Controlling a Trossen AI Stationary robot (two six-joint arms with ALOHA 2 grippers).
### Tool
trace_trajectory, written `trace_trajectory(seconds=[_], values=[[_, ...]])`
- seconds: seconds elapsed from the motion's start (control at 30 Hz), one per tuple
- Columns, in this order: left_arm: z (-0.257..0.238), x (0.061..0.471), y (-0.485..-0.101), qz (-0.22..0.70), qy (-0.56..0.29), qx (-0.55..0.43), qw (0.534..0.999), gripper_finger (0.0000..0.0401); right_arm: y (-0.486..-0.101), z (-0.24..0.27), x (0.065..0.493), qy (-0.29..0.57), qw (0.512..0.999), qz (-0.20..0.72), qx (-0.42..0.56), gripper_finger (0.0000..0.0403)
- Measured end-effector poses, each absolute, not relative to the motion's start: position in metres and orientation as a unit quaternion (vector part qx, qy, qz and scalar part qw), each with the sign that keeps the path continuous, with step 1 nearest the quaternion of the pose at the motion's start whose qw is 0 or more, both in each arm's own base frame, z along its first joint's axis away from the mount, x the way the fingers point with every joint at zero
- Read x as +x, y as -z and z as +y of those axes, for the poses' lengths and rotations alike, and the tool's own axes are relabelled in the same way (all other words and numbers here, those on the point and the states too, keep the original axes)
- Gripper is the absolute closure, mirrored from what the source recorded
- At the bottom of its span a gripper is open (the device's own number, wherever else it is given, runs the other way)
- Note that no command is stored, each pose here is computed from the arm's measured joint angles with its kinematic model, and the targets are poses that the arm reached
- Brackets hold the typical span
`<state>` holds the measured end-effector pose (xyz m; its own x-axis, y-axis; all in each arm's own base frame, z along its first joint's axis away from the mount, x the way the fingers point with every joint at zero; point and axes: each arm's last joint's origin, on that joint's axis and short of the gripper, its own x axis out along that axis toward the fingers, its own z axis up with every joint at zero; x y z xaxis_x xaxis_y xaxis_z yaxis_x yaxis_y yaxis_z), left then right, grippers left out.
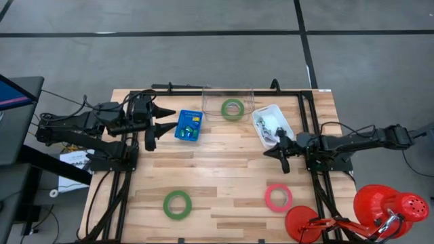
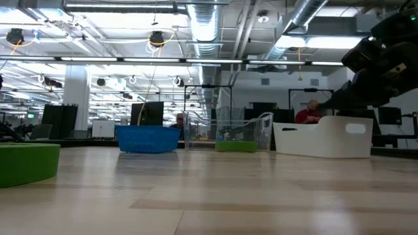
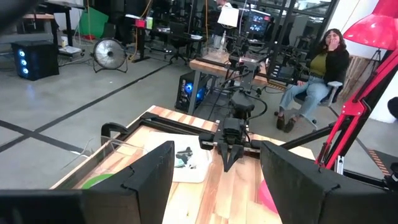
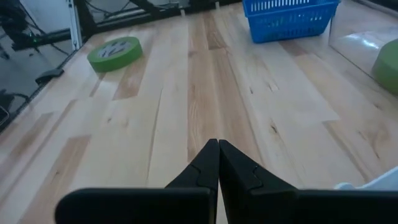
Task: Pick and place Stapler, Stapler remover, tape
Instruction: Put the green tape into the transparent bin
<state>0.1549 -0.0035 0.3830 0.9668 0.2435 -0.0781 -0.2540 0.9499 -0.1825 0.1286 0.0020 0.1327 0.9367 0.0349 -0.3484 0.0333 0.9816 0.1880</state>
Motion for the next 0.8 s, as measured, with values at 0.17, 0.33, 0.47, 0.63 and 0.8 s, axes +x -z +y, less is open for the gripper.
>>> trace_trajectory(seconds=[0.17, 0.33, 0.47, 0.63, 0.8], values=[[-0.004, 0.155, -0.383, 0.027, -0.126, -0.096, 0.987, 0.0174, -0.134, 0.002, 0.123, -0.003, 0.981, 0.178, 0.079, 0.0403], [-0.004, 0.155, -0.383, 0.027, -0.126, -0.096, 0.987, 0.0174, -0.135, 0.002, 0.118, -0.003, 0.981, 0.175, 0.079, 0.0403], [-0.004, 0.155, -0.383, 0.027, -0.126, -0.096, 0.987, 0.0174, -0.137, 0.002, 0.114, -0.003, 0.983, 0.167, 0.079, 0.0403], [-0.004, 0.155, -0.383, 0.025, -0.126, -0.096, 0.987, 0.0174, -0.143, 0.002, 0.112, -0.005, 0.987, 0.137, 0.079, 0.0403], [-0.004, 0.155, -0.384, 0.024, -0.126, -0.097, 0.987, 0.0174, -0.148, 0.002, 0.110, -0.009, 0.991, 0.111, 0.079, 0.0403]])
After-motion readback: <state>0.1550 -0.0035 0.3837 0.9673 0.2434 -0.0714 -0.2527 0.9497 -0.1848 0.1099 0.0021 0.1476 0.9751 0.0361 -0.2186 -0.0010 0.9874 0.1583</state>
